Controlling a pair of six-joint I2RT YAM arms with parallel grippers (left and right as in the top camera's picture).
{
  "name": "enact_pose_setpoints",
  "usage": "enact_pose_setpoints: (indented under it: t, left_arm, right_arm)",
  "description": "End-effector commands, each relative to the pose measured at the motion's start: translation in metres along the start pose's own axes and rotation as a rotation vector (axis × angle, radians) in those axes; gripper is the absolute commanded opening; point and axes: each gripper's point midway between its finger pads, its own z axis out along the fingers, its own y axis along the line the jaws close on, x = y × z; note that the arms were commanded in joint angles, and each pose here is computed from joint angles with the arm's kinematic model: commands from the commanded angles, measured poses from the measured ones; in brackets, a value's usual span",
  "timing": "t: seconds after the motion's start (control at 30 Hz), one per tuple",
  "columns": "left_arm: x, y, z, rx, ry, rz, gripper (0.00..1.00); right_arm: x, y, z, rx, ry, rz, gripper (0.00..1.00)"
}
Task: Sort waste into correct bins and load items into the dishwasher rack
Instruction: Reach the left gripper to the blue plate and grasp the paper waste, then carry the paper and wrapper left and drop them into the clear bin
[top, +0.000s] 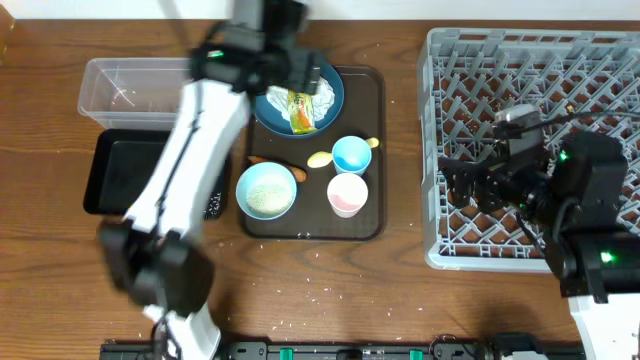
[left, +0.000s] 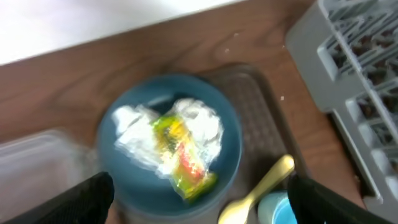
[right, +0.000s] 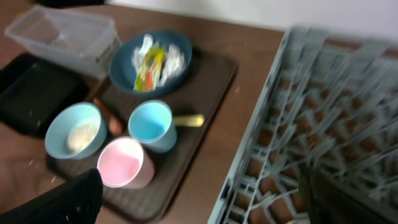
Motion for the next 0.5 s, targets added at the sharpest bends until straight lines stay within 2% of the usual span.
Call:
enact_pose_setpoints:
  t: [0.0, 0.13, 0.33, 0.47]
  left_arm:
    - [0.011, 0.0, 0.055, -0.012, 0.04, 0.015, 0.91]
    - [0.025, 0.017, 0.109, -0.075, 0.047, -0.066, 0.91]
    - [0.047, 0.056, 0.15, -0.277, 0.058, -0.157, 0.91]
    - [0.066, 0.066, 0.178, -0.303, 0.077, -0.184, 0.91]
  right_arm:
    - [0.001, 0.003, 0.001, -0.034, 0.021, 0.034, 0.99]
    - [0.008, 0.001, 0.007, -0.035, 0.057, 0.05, 0.99]
    - [0.01, 0.001, 0.007, -0.036, 0.066, 0.054, 0.99]
    - [0.01, 0.001, 0.007, -0.035, 0.065, 0.054, 0.99]
